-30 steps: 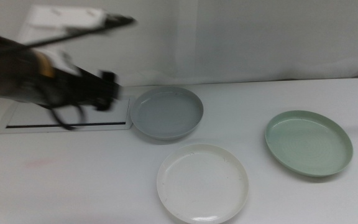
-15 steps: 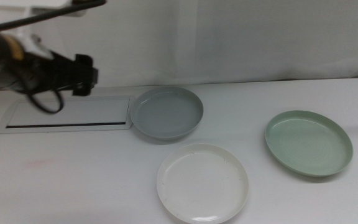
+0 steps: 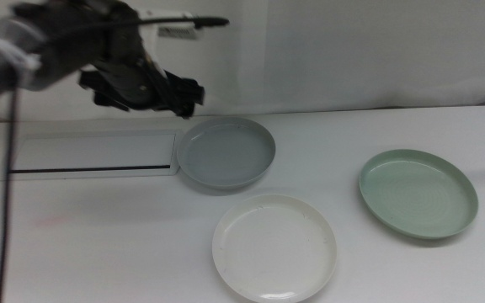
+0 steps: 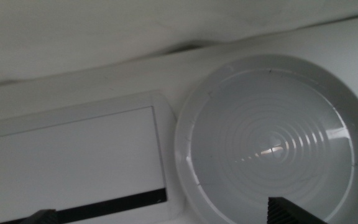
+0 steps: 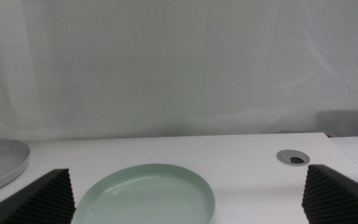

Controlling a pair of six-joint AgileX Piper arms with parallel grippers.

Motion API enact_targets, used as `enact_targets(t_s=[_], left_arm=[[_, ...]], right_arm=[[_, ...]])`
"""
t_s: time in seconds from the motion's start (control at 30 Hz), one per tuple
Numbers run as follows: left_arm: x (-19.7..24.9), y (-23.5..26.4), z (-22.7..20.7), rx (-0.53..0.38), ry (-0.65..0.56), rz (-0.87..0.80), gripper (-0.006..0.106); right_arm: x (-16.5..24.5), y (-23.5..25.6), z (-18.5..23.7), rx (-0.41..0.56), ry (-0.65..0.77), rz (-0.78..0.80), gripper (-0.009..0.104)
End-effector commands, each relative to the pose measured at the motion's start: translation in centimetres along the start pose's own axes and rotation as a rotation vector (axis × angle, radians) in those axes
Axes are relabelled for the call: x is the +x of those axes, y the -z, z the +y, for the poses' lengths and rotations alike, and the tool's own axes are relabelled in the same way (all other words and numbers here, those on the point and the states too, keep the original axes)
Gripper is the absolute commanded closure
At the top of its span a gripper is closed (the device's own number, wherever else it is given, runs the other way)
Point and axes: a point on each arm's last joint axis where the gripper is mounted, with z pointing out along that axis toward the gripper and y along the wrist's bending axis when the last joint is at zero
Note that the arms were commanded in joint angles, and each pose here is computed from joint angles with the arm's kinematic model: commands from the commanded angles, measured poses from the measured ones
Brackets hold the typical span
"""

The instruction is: Stack the three bowls on top of each other.

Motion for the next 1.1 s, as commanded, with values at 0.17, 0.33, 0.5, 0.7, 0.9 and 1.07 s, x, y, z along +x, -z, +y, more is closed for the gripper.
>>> enact_targets(t_s=[0.17,0.33,0.5,0.7,0.9,1.07], left_arm=[[0.5,-7.0,-1.7,0.052,0.063,0.115,0.014],[1.5,-10.5,-2.2,0.050,0.069,0.161,0.014],[2.1,-12.2,-2.4,0.049,0.076,0.176,0.014],[2.2,-12.4,-2.5,0.050,0.080,0.171,0.014],[2.1,-12.5,-2.5,0.054,0.094,0.164,0.020],[2.0,-12.6,-2.6,0.057,0.115,0.153,0.072]], right_arm=[[1.2,0.1,0.0,-0.002,0.013,0.002,-0.008],[1.2,0.1,0.0,-0.002,0.013,0.002,-0.008],[1.2,0.1,0.0,-0.002,0.013,0.002,-0.008],[1.2,0.1,0.0,-0.002,0.013,0.002,-0.008],[1.2,0.1,0.0,-0.002,0.013,0.002,-0.008],[1.2,0.1,0.0,-0.002,0.013,0.002,-0.008]])
